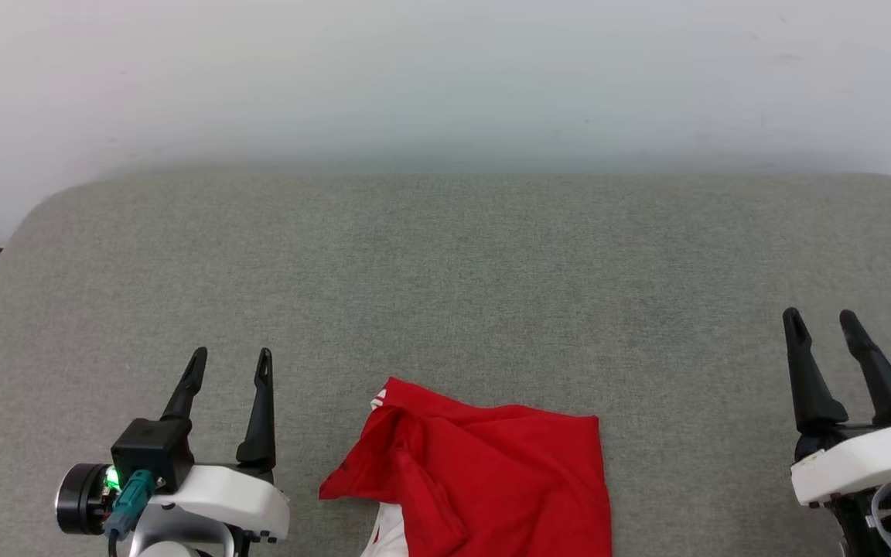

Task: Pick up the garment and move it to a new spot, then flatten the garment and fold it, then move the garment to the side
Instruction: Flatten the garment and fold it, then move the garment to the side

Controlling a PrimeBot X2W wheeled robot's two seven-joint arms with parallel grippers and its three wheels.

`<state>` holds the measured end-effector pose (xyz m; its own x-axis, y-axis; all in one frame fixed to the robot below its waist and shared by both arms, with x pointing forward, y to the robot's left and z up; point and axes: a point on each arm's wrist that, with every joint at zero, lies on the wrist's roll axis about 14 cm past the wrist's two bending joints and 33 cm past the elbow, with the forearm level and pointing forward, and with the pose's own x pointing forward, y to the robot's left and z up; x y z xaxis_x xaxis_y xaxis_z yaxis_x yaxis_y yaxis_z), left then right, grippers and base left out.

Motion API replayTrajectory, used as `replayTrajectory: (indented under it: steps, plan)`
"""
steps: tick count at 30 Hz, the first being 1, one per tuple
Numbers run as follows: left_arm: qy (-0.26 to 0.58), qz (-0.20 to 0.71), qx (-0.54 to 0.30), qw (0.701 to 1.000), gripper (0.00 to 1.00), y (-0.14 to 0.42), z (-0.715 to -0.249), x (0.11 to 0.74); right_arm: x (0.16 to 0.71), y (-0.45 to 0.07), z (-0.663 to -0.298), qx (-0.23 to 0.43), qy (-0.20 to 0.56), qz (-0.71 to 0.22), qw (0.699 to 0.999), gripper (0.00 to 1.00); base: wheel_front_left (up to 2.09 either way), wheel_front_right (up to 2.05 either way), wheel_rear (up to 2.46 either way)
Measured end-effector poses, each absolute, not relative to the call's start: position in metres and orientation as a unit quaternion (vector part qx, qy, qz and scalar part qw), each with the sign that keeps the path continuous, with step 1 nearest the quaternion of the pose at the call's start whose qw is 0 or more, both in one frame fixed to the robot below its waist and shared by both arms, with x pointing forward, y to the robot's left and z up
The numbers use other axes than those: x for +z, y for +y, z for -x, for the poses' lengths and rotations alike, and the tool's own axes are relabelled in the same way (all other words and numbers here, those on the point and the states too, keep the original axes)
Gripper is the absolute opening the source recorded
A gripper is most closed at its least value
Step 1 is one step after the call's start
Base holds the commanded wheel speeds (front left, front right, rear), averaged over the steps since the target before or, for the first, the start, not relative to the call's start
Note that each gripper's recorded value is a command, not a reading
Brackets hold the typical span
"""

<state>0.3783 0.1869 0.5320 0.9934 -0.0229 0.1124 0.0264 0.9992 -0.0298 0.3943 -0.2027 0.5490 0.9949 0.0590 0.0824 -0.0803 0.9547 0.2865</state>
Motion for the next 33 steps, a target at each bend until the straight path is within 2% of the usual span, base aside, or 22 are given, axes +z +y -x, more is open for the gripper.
replayTrajectory:
  steps: [4,11,28,33]
  plan:
    - [-0.056,0.013,-0.017,0.998,1.0,0.184,-0.374,0.532,0.561,-0.202,-0.375,0.029,-0.05,-0.086,0.995,1.0,0.0,0.0,0.0]
    - [-0.044,0.012,-0.012,0.999,1.0,0.185,-0.365,0.524,0.552,-0.188,-0.341,0.032,-0.03,-0.058,0.997,1.0,0.0,0.0,0.0]
    - [-0.033,0.01,0.004,0.999,1.0,0.196,-0.359,0.517,0.553,-0.18,-0.34,0.04,-0.024,-0.057,0.997,1.0,0.0,0.0,0.0]
    - [-0.037,0.012,0.01,0.999,1.0,0.2,-0.358,0.52,0.545,-0.185,-0.344,0.037,0.0,-0.115,0.993,1.0,0.0,0.0,0.0]
